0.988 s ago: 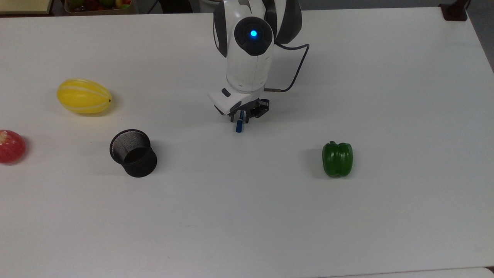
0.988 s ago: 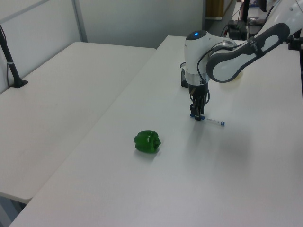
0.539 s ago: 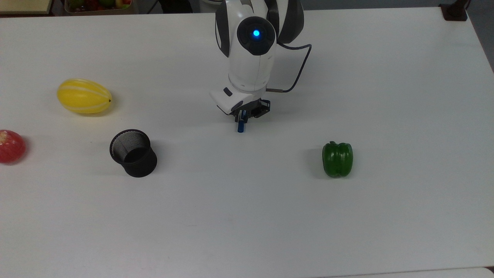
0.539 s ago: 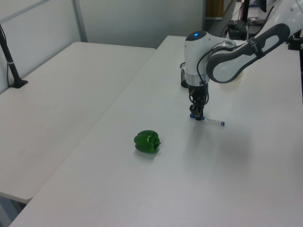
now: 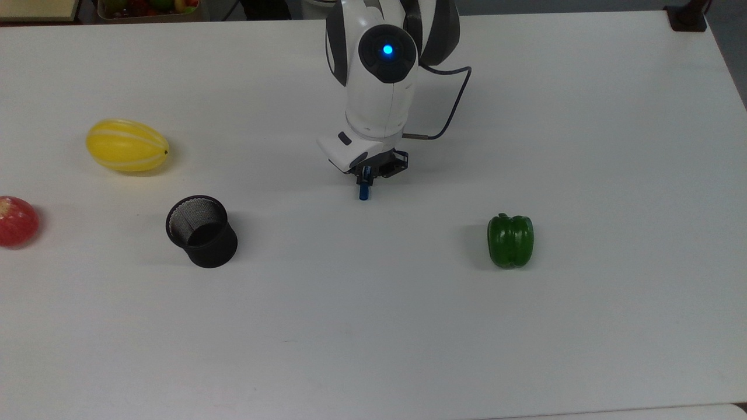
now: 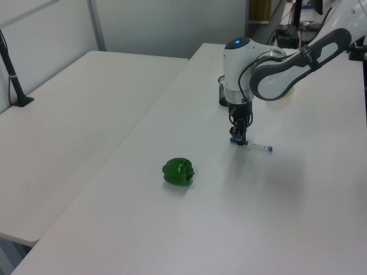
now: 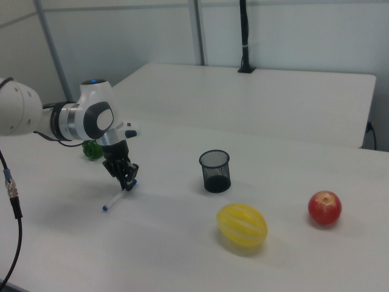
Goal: Place marker
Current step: 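Lift the marker and carry it toward the black mesh pen cup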
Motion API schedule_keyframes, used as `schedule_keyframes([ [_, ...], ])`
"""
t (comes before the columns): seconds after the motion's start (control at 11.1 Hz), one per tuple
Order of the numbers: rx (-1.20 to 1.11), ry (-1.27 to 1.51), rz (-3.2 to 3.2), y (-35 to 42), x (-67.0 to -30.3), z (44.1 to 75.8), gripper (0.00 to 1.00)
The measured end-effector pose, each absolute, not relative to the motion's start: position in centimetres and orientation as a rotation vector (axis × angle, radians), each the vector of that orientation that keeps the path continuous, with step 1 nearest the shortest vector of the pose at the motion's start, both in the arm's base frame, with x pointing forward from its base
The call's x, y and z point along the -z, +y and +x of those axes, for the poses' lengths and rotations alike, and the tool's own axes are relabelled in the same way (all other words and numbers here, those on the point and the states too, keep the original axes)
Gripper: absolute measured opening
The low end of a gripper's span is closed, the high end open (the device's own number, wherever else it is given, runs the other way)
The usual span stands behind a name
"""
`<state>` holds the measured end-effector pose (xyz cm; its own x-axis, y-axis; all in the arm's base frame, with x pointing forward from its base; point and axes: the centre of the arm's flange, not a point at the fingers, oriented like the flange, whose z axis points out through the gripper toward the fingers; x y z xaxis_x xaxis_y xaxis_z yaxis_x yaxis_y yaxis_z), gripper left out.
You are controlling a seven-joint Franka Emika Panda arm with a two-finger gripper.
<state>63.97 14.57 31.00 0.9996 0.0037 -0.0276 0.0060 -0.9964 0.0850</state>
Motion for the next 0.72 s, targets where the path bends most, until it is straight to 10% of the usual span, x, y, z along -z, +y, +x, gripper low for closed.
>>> schedule_keyframes([
  [0.72,-0.024,-0.032,3.045,14.4,-47.3,62.8,0.17],
])
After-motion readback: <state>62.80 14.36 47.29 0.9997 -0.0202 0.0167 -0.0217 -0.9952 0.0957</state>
